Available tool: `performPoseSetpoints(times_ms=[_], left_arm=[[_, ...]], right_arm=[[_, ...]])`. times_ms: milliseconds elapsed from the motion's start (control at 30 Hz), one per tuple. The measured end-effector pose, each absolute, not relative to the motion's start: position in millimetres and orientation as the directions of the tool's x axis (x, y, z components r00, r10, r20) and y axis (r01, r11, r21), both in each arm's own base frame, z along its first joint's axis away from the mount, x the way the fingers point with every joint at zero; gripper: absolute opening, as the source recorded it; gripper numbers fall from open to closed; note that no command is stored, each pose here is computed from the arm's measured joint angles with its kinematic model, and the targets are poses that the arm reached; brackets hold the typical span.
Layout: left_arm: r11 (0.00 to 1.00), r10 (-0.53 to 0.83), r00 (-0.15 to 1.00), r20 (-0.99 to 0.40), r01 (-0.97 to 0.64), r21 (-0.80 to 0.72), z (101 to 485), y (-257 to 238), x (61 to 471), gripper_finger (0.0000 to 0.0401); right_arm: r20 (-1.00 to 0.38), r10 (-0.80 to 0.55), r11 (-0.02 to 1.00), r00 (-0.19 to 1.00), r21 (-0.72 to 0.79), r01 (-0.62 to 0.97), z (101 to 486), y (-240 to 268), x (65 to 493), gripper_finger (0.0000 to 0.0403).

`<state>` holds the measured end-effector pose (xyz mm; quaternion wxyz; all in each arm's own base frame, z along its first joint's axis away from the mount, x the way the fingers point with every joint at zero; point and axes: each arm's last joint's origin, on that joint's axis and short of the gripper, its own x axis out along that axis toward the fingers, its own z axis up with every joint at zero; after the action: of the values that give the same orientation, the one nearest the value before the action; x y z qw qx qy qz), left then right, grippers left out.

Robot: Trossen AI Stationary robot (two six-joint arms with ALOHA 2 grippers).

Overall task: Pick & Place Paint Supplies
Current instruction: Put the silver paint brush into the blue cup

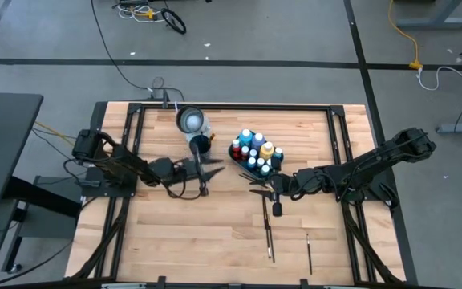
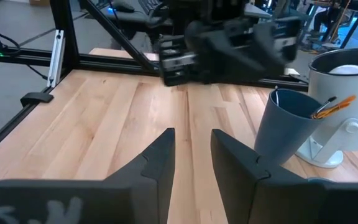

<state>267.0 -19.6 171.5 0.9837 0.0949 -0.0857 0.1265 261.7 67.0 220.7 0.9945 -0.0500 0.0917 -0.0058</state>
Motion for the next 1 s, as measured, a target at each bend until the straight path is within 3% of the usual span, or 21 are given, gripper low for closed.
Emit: performPoseSetpoints(times_ms=[133, 267, 567, 767, 1000], left_arm=[[0.974, 0.167, 0.975, 0.145, -0.186, 0.132, 167, -38, 266, 0.0139], [0.984, 0.117, 0.988, 0.102, -0.129, 0.12, 162, -51, 264, 0.0151], [0.992, 0.083, 0.995, -0.052, -0.077, 0.1, 147, -60, 263, 0.0146], [0.994, 0.087, 0.992, -0.089, -0.081, 0.067, 143, -60, 262, 0.0142], [0.992, 0.087, 0.992, -0.088, -0.078, 0.099, 143, -60, 263, 0.0142]], right_arm=[[-0.177, -0.022, 0.991, 0.984, -0.137, -0.003, 221, 67, 262, 0.0107], [-0.161, -0.042, 0.964, 0.986, -0.266, -0.002, 223, 66, 262, 0.0107], [-0.086, -0.26, 0.929, 0.962, -0.293, 0.225, 230, 60, 262, 0.0107], [-0.196, -0.147, 0.973, 0.969, -0.205, 0.106, 219, 63, 261, 0.0107], [-0.463, -0.095, 0.995, 0.881, -0.033, 0.09, 192, 67, 250, 0.0107]])
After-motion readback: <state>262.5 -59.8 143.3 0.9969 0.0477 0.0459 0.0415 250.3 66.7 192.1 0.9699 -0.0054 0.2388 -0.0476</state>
